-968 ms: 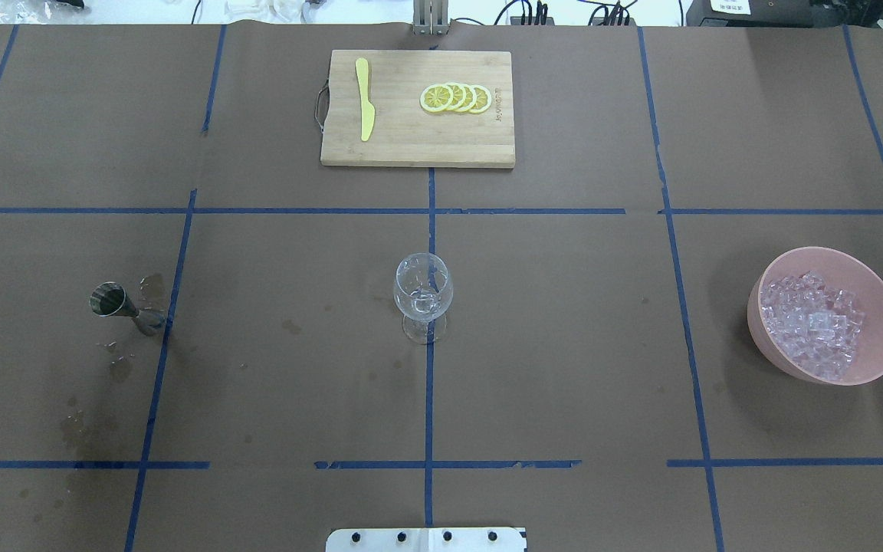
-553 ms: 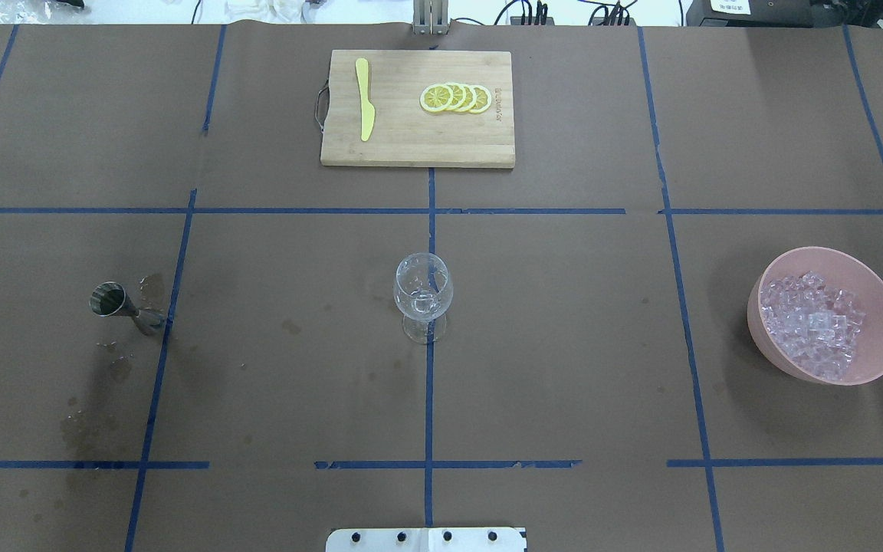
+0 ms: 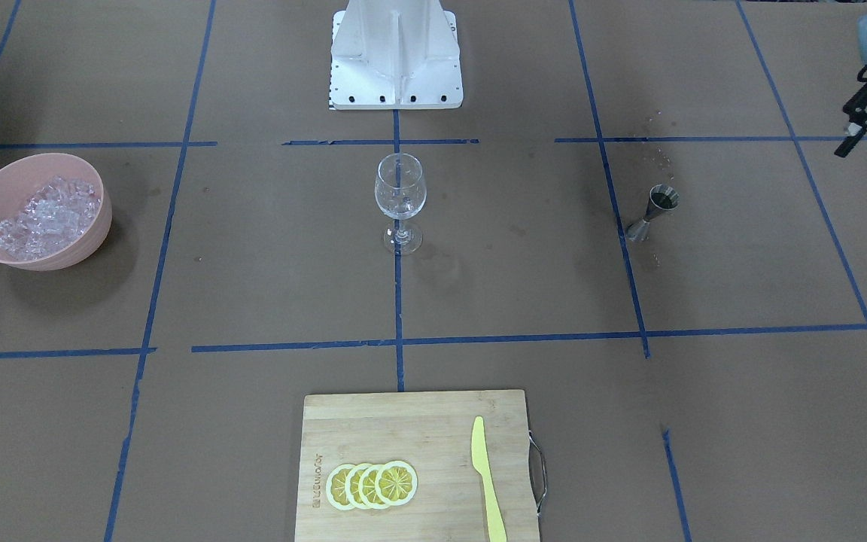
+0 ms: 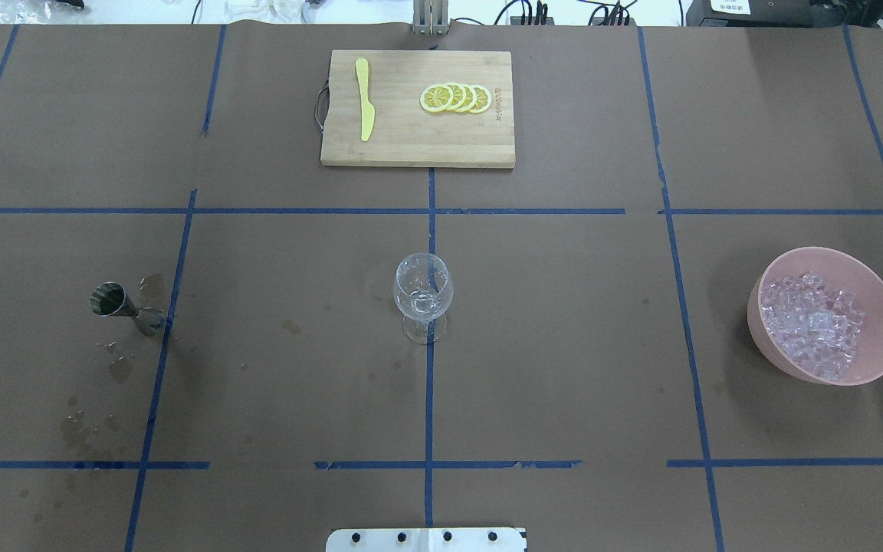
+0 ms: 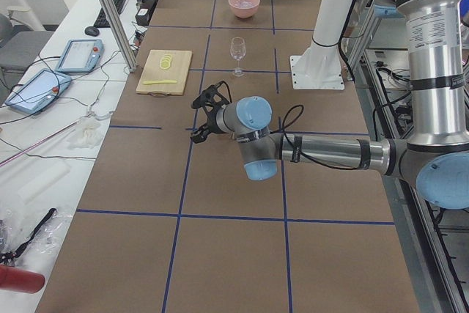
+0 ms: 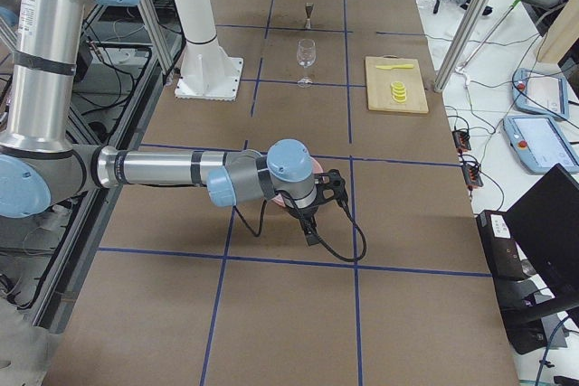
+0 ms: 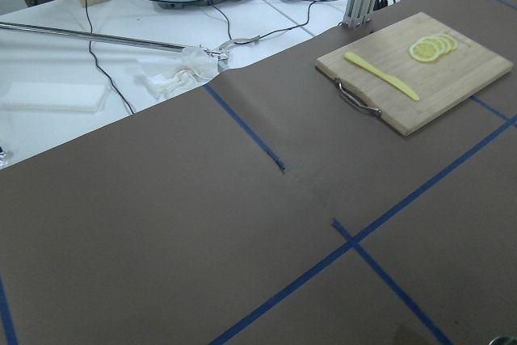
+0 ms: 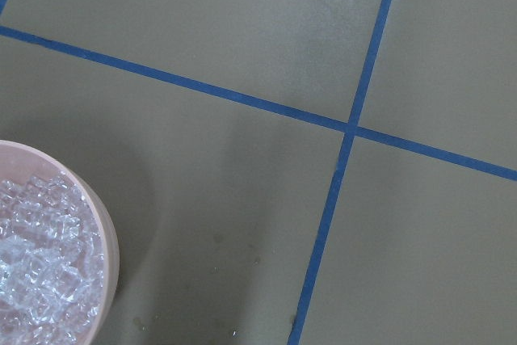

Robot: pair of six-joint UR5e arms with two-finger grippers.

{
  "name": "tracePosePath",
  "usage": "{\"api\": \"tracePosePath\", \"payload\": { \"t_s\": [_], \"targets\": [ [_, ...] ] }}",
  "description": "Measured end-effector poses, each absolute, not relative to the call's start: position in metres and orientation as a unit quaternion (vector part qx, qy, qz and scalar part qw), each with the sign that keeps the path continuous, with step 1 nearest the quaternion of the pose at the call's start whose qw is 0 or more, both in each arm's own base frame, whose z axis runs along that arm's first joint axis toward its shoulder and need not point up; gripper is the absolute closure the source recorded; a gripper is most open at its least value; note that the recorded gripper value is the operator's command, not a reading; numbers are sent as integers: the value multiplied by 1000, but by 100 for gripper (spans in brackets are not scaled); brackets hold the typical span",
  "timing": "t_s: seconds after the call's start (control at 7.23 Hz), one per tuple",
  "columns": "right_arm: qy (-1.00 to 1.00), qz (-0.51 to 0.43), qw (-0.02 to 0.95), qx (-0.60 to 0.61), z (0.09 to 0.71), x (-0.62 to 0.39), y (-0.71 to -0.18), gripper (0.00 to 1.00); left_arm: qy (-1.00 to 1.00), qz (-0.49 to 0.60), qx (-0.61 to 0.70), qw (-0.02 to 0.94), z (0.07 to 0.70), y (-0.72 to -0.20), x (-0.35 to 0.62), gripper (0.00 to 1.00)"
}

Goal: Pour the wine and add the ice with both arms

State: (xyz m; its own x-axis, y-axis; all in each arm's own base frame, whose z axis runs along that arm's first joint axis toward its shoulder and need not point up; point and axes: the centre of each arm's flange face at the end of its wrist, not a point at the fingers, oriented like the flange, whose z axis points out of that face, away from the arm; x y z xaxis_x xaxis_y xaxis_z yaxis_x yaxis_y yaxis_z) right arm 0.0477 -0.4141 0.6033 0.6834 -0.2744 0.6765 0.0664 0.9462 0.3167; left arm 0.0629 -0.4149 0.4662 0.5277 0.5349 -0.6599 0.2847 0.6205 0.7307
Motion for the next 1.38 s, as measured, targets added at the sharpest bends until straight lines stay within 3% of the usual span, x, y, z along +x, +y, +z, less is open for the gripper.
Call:
{"api": "tracePosePath", "payload": {
  "t_s": [0.55, 1.38],
  "targets": [
    [-390, -78, 908, 132, 600, 48, -413, 0, 446, -23, 482, 754, 460, -362, 190, 1],
    [-390, -75, 908, 130, 601, 48, -411, 0, 398, -127, 518, 746, 506, -268, 333, 1]
  ]
}}
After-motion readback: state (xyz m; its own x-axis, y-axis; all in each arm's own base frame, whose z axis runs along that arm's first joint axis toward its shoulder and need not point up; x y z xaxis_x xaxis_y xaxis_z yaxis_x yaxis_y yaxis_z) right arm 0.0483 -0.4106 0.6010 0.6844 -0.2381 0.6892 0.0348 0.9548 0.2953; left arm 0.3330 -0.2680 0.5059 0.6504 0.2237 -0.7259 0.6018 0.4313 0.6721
